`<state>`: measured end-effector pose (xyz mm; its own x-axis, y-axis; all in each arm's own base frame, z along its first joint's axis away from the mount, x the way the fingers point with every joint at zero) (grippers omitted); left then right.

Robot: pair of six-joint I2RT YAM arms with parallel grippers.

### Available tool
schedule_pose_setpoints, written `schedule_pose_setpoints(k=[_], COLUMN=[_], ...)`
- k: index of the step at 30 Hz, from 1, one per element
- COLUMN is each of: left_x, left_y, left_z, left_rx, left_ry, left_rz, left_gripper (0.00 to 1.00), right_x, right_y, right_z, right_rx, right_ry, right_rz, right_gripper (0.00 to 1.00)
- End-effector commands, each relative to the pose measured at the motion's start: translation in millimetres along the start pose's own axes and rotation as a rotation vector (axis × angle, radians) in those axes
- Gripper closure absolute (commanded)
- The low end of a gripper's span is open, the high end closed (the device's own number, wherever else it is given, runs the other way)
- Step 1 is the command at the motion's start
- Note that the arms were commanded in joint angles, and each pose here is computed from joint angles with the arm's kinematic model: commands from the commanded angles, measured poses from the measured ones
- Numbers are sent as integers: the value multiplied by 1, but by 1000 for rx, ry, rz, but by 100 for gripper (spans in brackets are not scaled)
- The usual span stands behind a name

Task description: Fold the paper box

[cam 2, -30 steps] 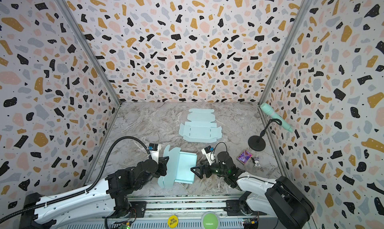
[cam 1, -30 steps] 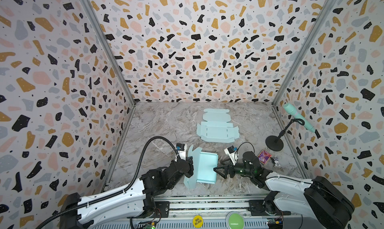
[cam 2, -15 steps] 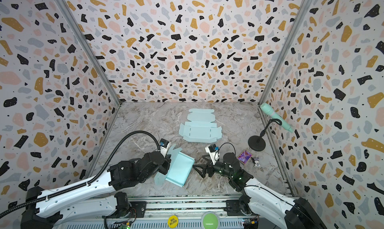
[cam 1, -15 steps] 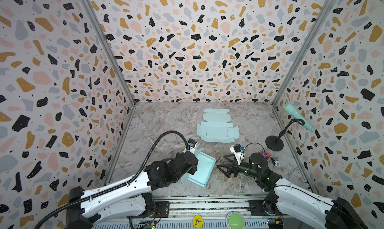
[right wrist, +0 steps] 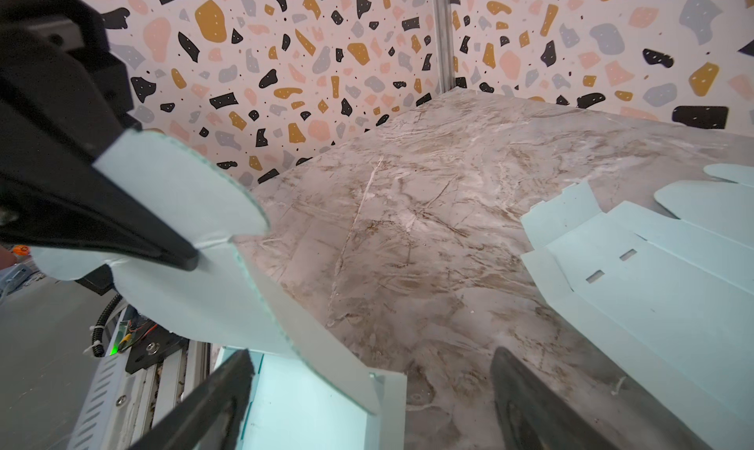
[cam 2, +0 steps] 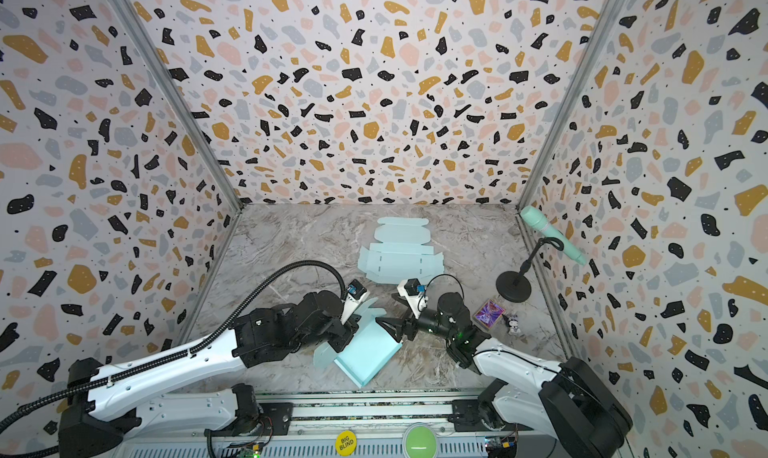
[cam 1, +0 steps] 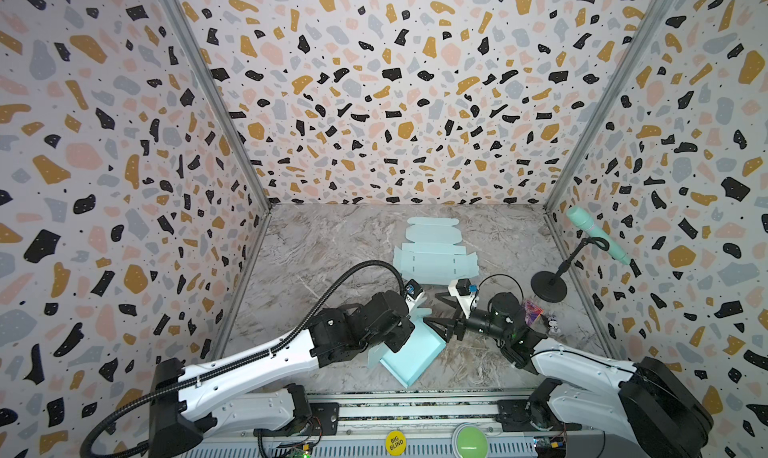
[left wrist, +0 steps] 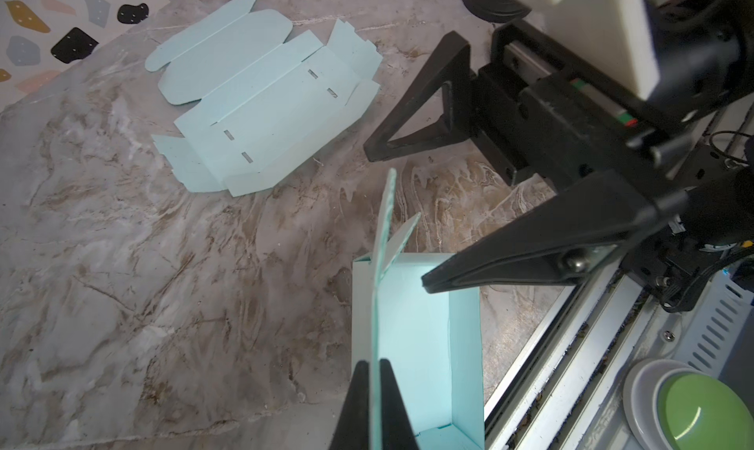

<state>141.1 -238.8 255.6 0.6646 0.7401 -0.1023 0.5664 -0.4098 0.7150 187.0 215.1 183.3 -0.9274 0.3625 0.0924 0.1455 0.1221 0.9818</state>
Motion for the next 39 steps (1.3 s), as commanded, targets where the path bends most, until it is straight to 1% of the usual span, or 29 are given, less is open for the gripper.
schedule_pose_setpoints(k=[1, 4, 8, 13, 15, 17, 18, 22, 24, 27, 28, 29, 32, 35, 39], left_x=[-2, -3, -2, -3, -3, -4, -4, -2, 1, 5, 7, 11, 19, 24, 36], left_y=[7, 7, 8, 12, 15, 16, 15, 16, 16, 15, 14, 14, 14, 18, 14], left_z=[-4, -1, 0, -2, -2, -1, -1, 2, 3, 4, 3, 3, -2, -11, -21], left_rx=[-1, 9, 18, 7, 1, -1, 0, 4, 2, -5, -8, -16, -43, -99, -156], left_ry=[-25, -33, -15, -28, -26, -28, -25, 4, 29, 65, 78, 97, 124, 134, 162], left_rz=[42, 57, 71, 72, 72, 72, 73, 74, 71, 66, 59, 49, 14, -29, -102], left_gripper=[99, 99, 99, 99, 99, 99, 99, 99, 96, 90, 83, 73, 52, 43, 39], right_x=[2, 7, 8, 10, 12, 13, 13, 15, 14, 8, 5, 2, -1, -4, -9], right_y=[19, 23, 24, 18, 18, 18, 19, 19, 18, 12, 10, 8, 4, 3, 1], right_z=[5, 4, 6, 15, 17, 17, 16, 13, 12, 10, 9, 8, 4, 1, -3], right_rx=[-69, -97, -86, -38, -36, -36, -35, -40, -39, -20, -11, -4, -3, -7, -3], right_ry=[56, 81, 94, 110, 119, 121, 119, 94, 67, -7, -38, -66, -117, -150, -192], right_rz=[-87, -110, -115, -124, -125, -128, -128, -145, -156, -150, -139, -131, -124, -120, -97], right_gripper=[11, 18, 28, 36, 47, 63, 68, 80, 86, 95, 98, 100, 100, 100, 100])
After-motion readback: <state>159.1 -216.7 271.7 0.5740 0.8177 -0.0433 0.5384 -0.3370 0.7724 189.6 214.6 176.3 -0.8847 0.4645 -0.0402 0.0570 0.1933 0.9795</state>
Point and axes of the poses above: each gripper's point midway between its finger pads, its own z axis out along the fingers, its own x axis along the line the jaws close on, y = z × x, the point moved 7 cm from there along -z, back along the fingers, and after that the axes turned 8 degrees about -z, right-handed, at the moved point
